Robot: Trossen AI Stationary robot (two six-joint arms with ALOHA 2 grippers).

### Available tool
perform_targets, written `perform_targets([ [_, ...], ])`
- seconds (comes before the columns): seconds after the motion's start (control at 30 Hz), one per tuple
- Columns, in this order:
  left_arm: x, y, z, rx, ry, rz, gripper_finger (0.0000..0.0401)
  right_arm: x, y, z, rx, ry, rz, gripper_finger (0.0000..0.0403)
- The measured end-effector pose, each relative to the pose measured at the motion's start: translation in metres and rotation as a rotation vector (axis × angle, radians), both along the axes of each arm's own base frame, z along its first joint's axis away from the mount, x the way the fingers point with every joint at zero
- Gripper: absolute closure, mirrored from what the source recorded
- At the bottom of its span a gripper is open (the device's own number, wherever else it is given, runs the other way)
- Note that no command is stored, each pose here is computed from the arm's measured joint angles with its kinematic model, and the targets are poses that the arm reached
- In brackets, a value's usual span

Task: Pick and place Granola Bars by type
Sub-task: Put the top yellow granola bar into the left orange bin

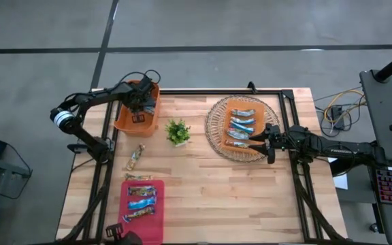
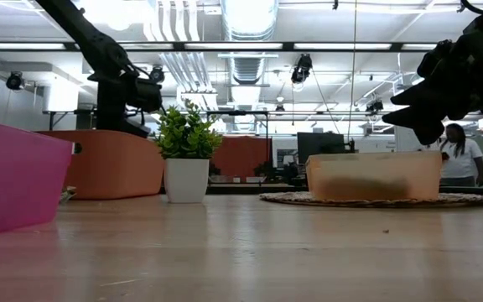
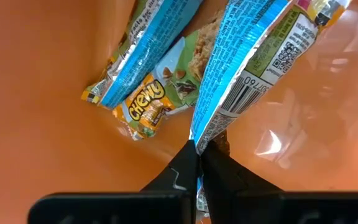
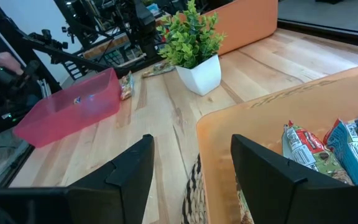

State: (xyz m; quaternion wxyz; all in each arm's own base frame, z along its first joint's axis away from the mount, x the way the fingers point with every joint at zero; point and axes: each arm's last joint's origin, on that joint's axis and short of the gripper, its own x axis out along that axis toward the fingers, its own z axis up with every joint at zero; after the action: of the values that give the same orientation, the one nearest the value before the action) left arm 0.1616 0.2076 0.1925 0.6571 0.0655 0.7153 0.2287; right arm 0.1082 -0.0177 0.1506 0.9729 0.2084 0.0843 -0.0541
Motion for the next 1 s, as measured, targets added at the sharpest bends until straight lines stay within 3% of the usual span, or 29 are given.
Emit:
perform_targets([
  [0.13,-0.001,-0.001,-0.001,-0.013,0.012,-0.001,0.0386,0.0,0.0,0.0,0.0,0.0,0.0,0.0199],
  [0.57,-0.004,-0.001,0.003,0.048,0.085,0.043,0.0248,0.0,0.0,0.0,0.0,0.0,0.0,0.0199],
  [1.0,-0.012,-0.014,0.075,0.23,-0.189,0.276,0.0194,0.0,0.0,0.0,0.0,0.0,0.0,0.0199],
])
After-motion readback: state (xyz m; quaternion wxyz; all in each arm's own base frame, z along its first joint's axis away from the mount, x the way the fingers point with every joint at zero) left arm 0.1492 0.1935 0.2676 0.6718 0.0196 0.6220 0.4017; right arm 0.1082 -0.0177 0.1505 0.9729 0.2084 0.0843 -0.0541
